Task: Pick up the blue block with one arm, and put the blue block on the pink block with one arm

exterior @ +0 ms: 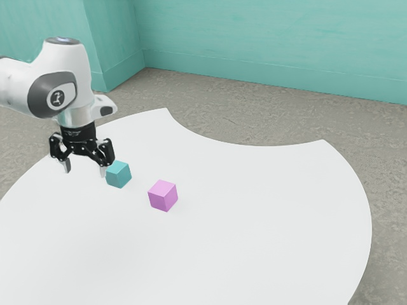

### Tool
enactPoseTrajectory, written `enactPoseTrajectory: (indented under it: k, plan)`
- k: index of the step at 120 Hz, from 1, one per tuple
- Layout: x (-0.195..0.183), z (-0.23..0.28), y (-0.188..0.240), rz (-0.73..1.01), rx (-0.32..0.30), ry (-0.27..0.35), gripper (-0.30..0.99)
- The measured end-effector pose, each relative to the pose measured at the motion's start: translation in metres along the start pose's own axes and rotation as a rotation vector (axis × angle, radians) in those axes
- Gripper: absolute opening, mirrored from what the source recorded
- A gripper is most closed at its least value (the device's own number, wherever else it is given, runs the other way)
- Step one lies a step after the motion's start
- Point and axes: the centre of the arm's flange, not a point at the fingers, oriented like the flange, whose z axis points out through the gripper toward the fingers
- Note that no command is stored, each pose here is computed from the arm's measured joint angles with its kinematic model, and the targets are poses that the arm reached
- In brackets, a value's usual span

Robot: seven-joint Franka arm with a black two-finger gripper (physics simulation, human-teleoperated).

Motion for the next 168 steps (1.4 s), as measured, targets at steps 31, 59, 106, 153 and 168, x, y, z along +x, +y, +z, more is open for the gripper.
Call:
enactPoseTrajectory:
  k: [31, 59, 106, 153, 168]
  plan:
    - [0.114, 0.089, -0.014, 0.132, 0.015, 0.18, 0.69]
    - [0.16, 0.108, -0.001, 0.282, -0.058, 0.269, 0.69]
    - [0.212, 0.148, -0.032, 0.387, -0.107, 0.118, 0.69]
    - [0.25, 0.166, -0.044, 0.458, -0.12, 0.013, 0.69]
    - [0.259, 0.17, -0.046, 0.471, -0.124, -0.001, 0.69]
